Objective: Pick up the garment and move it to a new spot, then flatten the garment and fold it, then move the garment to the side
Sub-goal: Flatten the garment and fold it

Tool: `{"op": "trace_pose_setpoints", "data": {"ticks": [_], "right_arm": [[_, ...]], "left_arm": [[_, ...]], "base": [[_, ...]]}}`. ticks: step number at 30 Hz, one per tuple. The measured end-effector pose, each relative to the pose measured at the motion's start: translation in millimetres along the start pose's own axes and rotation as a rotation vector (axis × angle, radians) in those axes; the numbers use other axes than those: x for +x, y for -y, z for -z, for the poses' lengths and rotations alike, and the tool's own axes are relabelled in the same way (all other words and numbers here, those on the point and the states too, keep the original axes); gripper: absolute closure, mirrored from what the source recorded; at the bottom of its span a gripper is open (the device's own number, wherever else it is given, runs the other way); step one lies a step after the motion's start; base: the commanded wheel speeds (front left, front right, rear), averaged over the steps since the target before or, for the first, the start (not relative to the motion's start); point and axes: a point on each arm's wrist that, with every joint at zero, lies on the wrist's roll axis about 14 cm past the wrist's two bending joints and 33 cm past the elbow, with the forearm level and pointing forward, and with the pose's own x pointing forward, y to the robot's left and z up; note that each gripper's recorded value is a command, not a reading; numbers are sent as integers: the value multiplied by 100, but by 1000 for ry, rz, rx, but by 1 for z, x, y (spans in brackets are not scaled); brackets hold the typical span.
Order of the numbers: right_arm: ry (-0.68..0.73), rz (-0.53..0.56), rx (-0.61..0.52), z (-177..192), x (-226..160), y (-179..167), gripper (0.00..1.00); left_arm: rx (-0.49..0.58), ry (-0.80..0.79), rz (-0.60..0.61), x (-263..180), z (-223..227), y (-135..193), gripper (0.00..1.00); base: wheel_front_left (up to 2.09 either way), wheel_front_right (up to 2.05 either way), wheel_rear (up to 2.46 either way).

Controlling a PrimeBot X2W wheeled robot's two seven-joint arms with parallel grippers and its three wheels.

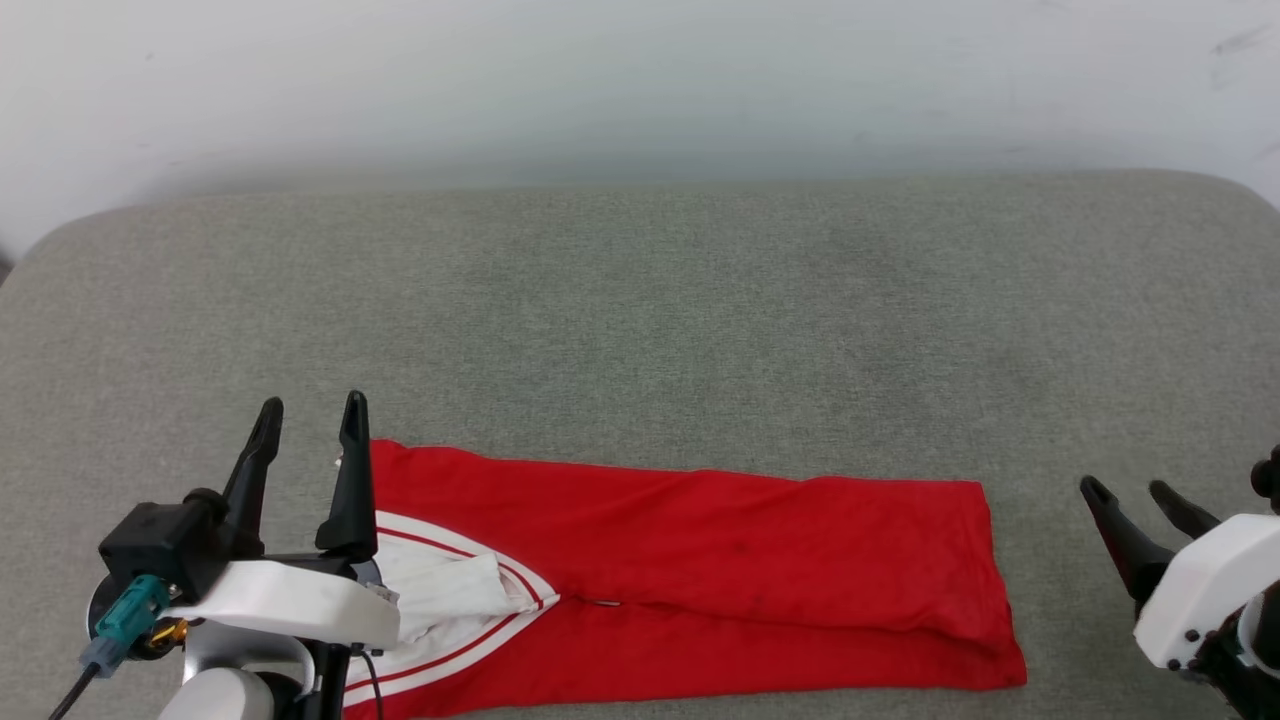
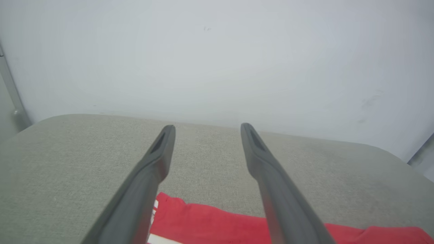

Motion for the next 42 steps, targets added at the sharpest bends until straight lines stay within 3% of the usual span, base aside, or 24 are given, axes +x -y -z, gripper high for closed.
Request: {"op": "trace_pose_setpoints", "data": {"ticks": [6,11,24,25,26,27,35,42], "right_arm": [[-140,15,-35,13,0,7,0],[-297,-21,-47,41,8,-6,0],[-587,-130,-6,118,35,-47,0],[-598,-133,-5,119,36,-48,55],[-605,-135,-7,120,36,-48,89],[-605,-139,-7,120,37,-49,100],[-534,-163,-38,101,33,-55,100],[-432,-104,-43,71,22,-31,100]], "left_arm": [[90,54,-1,-8,-13,4,0],[136,39,-28,-20,-8,0,0],[115,44,-86,-23,-4,-12,0],[116,44,-91,-23,-3,-14,0],[116,42,-95,-24,-3,-14,0],[115,42,-96,-24,-2,-15,0],[119,55,-79,-24,-5,-10,0],[115,47,-66,-23,-2,-3,0]], "base": [[0,0,0],[0,0,0],[0,0,0],[0,0,0],[0,0,0],[0,0,0],[0,0,0],[0,0,0]]}}
